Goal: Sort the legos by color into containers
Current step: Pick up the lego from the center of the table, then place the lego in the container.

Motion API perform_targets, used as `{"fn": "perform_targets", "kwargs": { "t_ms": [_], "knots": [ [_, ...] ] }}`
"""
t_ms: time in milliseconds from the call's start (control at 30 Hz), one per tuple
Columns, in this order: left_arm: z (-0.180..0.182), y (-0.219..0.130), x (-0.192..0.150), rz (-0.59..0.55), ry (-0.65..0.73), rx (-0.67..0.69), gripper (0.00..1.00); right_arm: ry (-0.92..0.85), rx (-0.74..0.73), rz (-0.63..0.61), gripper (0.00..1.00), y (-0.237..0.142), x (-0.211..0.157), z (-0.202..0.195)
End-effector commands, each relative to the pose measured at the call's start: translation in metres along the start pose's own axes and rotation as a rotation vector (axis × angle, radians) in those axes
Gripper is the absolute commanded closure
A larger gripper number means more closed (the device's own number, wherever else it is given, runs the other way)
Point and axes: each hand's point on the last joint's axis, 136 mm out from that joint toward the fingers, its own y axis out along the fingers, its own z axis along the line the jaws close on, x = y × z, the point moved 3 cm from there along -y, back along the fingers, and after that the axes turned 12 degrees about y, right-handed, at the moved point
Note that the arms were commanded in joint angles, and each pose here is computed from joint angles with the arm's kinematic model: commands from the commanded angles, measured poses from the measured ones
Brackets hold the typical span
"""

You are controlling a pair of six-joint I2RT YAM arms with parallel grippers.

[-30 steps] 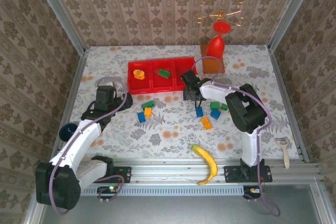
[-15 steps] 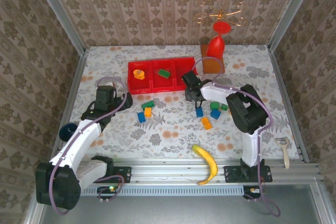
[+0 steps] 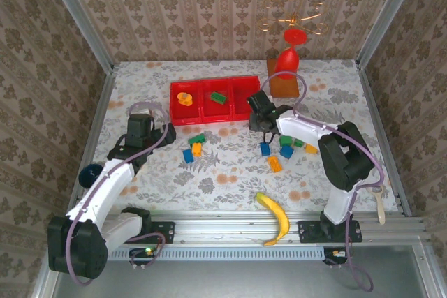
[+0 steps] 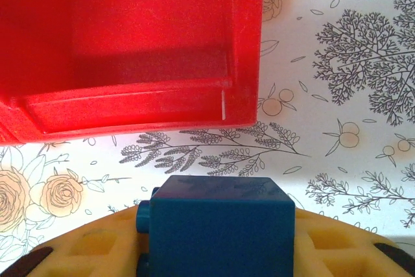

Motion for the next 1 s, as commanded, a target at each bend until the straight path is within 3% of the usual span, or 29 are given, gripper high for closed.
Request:
{"fn": "perform_targets", "kwargs": {
  "t_ms": [0, 500, 967],
  "knots": [
    [0.0, -0.002, 0.003, -0.014, -0.017, -0.008, 0.0, -0.03, 0.023, -0.028, 0.66, -0.011, 0.013, 0.013],
    [-0.001, -0.002, 0.002, -0.013, -0.02, -0.019, 0.0, -0.144, 0.017, -0.082, 0.63, 0.014, 0.058, 0.057],
    [-0.002, -0.002, 0.0, -0.006, -0.024, -0.026, 0.0, -0.18, -0.031, -0.091, 0.38, 0.033, 0.068, 0.066]
  ]
}}
